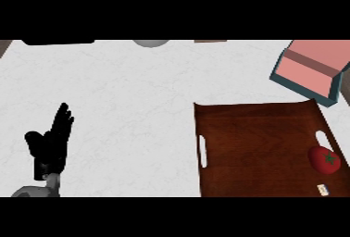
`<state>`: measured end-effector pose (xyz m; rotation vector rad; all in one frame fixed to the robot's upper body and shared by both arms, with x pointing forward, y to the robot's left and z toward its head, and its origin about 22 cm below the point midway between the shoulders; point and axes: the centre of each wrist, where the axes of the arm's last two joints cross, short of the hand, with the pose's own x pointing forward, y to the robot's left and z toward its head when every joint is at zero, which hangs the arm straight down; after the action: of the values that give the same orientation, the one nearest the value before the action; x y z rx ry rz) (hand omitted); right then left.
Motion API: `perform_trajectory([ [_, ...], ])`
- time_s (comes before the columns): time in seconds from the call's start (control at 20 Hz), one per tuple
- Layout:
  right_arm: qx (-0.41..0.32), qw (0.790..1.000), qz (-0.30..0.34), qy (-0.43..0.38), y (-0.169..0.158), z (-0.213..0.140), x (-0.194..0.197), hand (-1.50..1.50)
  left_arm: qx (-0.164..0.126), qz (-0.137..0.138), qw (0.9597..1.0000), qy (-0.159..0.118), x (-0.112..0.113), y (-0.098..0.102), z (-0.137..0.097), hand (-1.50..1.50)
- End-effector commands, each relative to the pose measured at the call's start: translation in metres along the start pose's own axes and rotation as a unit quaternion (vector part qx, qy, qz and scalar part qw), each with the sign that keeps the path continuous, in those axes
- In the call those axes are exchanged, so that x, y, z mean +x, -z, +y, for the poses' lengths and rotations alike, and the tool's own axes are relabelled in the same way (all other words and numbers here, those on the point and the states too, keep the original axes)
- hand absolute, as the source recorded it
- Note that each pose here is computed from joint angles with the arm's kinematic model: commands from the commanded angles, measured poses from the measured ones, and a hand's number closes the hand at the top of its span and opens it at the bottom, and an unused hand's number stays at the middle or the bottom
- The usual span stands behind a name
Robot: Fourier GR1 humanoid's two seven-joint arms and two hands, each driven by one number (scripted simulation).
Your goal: Pick the tomato from the tray and place it in the cardboard box
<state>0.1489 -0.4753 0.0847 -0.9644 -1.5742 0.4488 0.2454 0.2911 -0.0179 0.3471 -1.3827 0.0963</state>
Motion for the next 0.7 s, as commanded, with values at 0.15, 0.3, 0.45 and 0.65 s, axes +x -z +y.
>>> perform_trajectory([
  [0.15, 0.068, 0.993, 0.080, -0.054, -0.014, -0.050, 0.030, -1.50, -0.018, 0.006, 0.9998, -0.004, -0.002, 0.005, -0.006, 0.00],
  [0.3, 0.113, 0.987, 0.085, -0.073, -0.005, -0.055, 0.058, -1.50, 0.000, 0.007, 1.0000, -0.004, -0.016, 0.006, -0.007, 0.00],
  [0.45, 0.157, 0.977, 0.099, -0.105, -0.004, -0.059, 0.069, -1.50, -0.014, 0.007, 0.9999, 0.001, -0.010, 0.012, 0.008, 0.00],
  [0.65, 0.178, 0.968, 0.124, -0.125, 0.003, -0.049, 0.099, -1.50, -0.021, -0.001, 0.9998, -0.001, -0.004, 0.014, -0.005, 0.00],
])
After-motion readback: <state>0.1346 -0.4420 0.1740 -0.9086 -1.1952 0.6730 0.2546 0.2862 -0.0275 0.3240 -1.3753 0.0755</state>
